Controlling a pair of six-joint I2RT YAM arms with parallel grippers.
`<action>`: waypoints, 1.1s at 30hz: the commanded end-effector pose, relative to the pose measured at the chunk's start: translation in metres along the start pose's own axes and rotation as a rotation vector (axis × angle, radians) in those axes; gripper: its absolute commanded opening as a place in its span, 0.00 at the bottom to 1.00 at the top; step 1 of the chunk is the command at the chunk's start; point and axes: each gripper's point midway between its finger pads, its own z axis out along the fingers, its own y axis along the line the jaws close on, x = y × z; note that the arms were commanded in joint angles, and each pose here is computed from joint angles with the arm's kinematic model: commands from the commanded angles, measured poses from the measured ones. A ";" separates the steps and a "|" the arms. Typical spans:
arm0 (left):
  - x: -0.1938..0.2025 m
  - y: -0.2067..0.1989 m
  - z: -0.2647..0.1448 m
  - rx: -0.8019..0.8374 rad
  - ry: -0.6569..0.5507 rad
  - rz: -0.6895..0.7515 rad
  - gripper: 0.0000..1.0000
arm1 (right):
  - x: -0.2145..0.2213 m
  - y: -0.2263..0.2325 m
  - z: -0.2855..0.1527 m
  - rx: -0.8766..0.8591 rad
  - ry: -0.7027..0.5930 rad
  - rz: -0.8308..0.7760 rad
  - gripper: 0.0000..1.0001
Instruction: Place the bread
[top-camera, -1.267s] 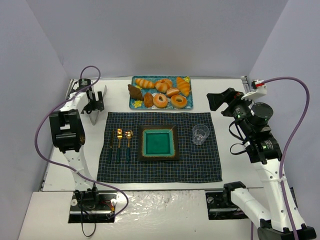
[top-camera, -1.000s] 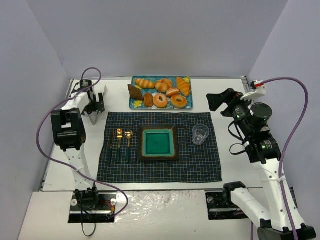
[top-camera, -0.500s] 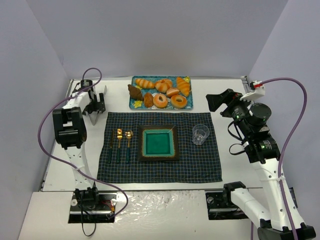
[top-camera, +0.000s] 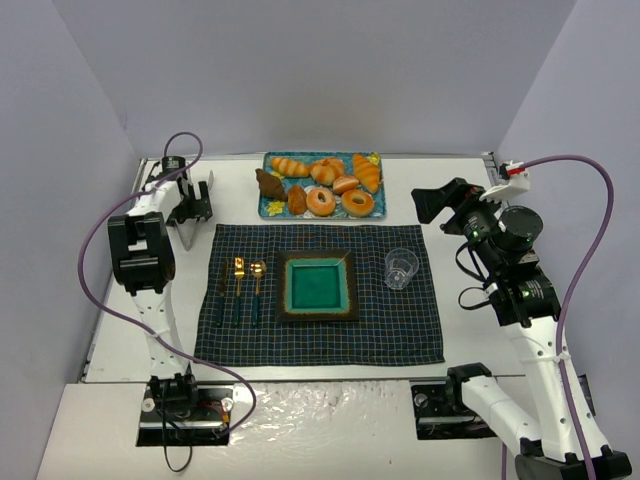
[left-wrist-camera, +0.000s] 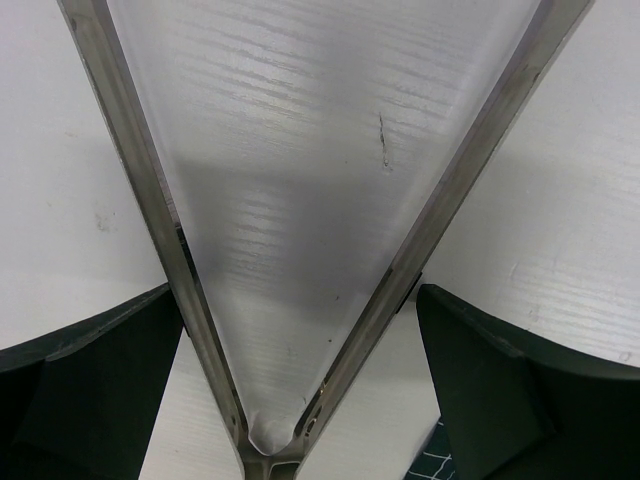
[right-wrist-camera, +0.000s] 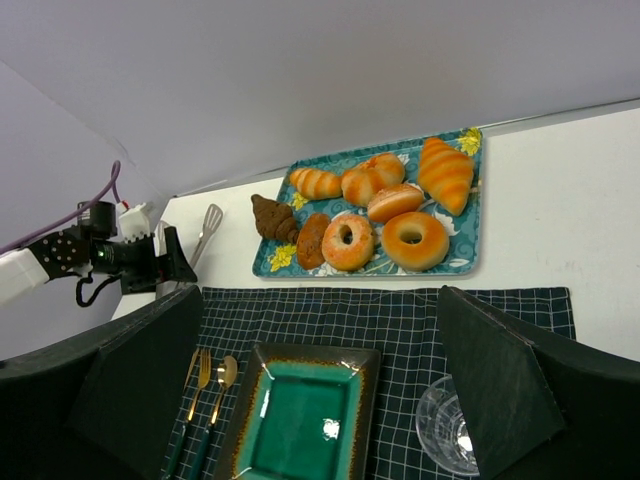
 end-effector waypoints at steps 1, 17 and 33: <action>-0.007 0.003 -0.005 -0.009 -0.014 -0.032 0.97 | -0.023 0.012 -0.001 -0.057 -0.089 -0.029 1.00; 0.027 -0.001 0.006 0.068 0.006 -0.261 0.97 | -0.016 0.011 -0.006 -0.057 -0.086 -0.012 1.00; 0.028 0.002 -0.007 0.027 0.033 -0.250 0.81 | -0.016 0.011 -0.009 -0.064 -0.099 0.003 1.00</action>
